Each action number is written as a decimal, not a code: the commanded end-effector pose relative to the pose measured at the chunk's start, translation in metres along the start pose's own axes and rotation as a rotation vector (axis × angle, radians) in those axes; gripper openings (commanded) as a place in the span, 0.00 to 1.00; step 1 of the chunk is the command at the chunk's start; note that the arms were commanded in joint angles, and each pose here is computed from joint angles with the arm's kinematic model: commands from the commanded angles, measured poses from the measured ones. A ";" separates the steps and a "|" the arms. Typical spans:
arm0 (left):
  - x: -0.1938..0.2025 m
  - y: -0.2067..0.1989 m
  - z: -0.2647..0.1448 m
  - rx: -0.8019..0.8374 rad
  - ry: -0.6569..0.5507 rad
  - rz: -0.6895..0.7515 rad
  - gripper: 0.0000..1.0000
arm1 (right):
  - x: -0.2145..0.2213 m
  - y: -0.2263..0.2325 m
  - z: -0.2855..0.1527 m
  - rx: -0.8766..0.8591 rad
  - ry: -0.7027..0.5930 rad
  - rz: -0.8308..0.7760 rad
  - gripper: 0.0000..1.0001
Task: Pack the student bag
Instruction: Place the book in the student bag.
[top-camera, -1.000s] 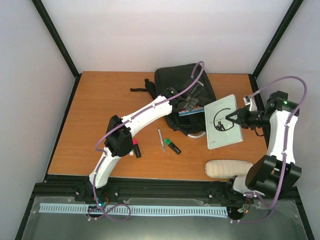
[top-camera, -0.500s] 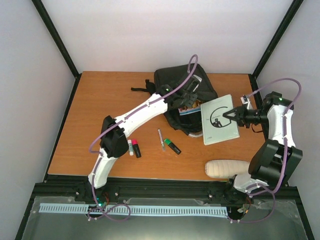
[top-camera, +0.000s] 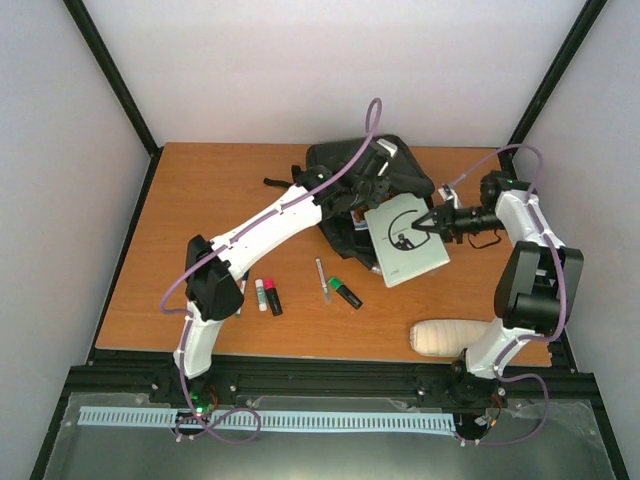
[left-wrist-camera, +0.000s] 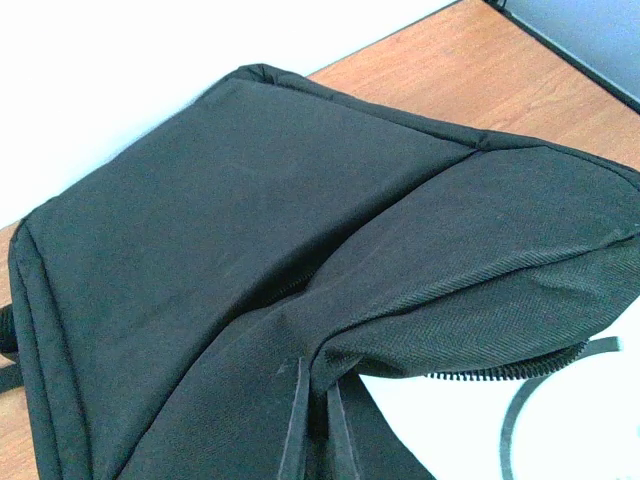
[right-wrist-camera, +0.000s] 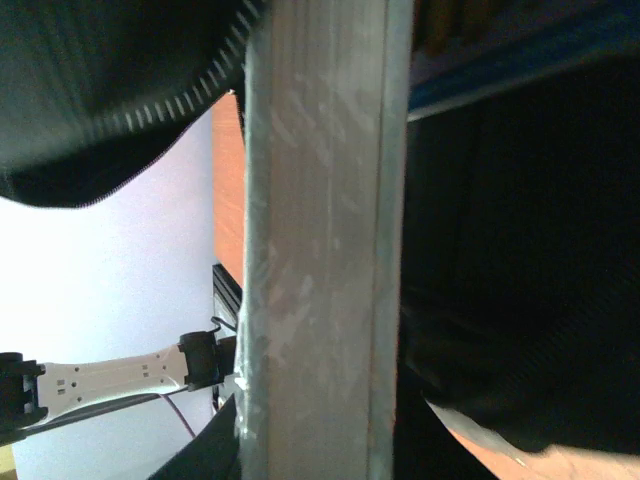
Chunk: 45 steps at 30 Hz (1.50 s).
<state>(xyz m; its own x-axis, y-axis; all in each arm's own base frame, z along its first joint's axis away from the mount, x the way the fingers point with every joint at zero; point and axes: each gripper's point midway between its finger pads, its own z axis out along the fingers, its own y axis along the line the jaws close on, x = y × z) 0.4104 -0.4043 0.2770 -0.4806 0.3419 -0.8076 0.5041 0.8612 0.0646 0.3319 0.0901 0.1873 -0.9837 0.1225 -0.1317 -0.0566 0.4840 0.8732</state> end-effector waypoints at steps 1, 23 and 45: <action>-0.041 0.011 -0.033 -0.008 -0.141 -0.063 0.01 | -0.020 0.034 0.021 -0.132 -0.016 -0.081 0.03; -0.018 0.020 -0.032 -0.045 -0.113 -0.054 0.01 | -0.045 -0.040 0.051 0.198 -0.064 -0.230 0.63; 0.000 0.020 -0.028 -0.039 -0.079 -0.040 0.01 | 0.033 -0.030 0.007 0.567 0.041 -1.060 0.53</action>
<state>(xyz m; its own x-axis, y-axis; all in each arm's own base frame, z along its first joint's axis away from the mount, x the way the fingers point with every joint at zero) 0.3958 -0.3791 0.2337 -0.5241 0.3936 -0.7553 0.4906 0.8644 0.1100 0.3245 0.0854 0.1588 -0.7201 -0.3225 -0.6143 -0.5913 0.7486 0.3001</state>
